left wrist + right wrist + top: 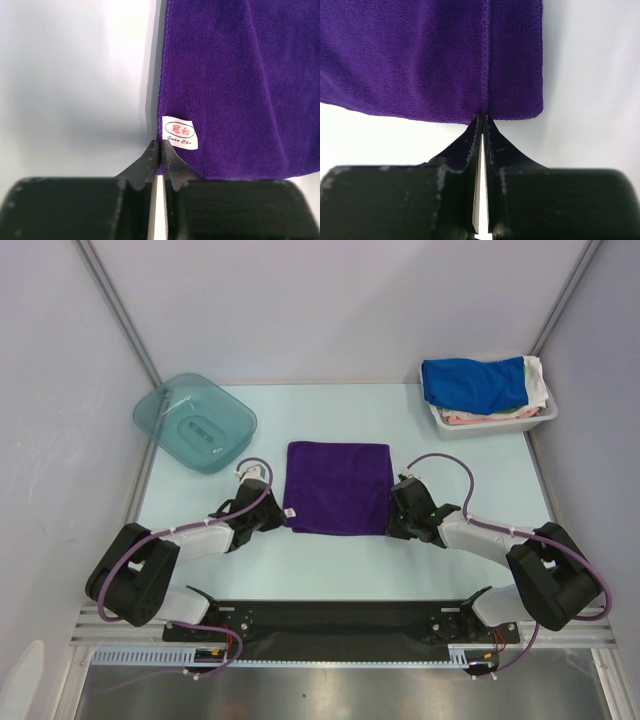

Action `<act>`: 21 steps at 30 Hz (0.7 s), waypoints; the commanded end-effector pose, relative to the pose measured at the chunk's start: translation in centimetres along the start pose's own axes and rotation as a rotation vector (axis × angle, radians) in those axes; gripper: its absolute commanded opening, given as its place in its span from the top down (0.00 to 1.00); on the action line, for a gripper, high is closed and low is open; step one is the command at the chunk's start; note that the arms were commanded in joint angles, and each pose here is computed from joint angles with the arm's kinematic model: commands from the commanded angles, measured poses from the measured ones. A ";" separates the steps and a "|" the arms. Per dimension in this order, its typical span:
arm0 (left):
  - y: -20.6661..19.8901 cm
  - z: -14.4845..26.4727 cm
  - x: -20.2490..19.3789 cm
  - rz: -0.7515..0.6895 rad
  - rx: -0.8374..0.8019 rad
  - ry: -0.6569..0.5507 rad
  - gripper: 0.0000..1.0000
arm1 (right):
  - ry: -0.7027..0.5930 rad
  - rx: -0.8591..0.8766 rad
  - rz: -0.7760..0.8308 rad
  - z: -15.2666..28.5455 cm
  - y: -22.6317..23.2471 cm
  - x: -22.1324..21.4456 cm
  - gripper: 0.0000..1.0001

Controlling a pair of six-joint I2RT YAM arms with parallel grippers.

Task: Fold and stack the towels
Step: Fold the towel

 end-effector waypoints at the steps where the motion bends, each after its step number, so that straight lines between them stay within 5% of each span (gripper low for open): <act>1: -0.3 0.6 0.6 -0.010 -0.033 -0.020 0.92 | -0.035 0.023 -0.008 0.7 1.1 0.8 0.96; 3: -0.5 0.8 0.9 -0.018 -0.041 -0.025 0.99 | -0.045 0.034 -0.002 1.2 1.6 1.2 0.98; 16: -2.5 2.3 6.8 -0.019 -0.101 -0.137 1.00 | -0.133 0.110 -0.006 4.9 4.8 6.6 1.00; 21: -3.2 1.7 11.3 0.008 -0.150 -0.183 1.00 | -0.223 0.158 -0.015 5.5 6.5 12.8 1.00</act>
Point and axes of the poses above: each gripper's point midway between its finger pads, its own z axis back along the fingers, its own y axis along the line the jaws close on, x = y × z, the point moved 8 cm from there along z, back along the fingers, and after that the axes turned 15 degrees about -z, right-handed, at the moved point
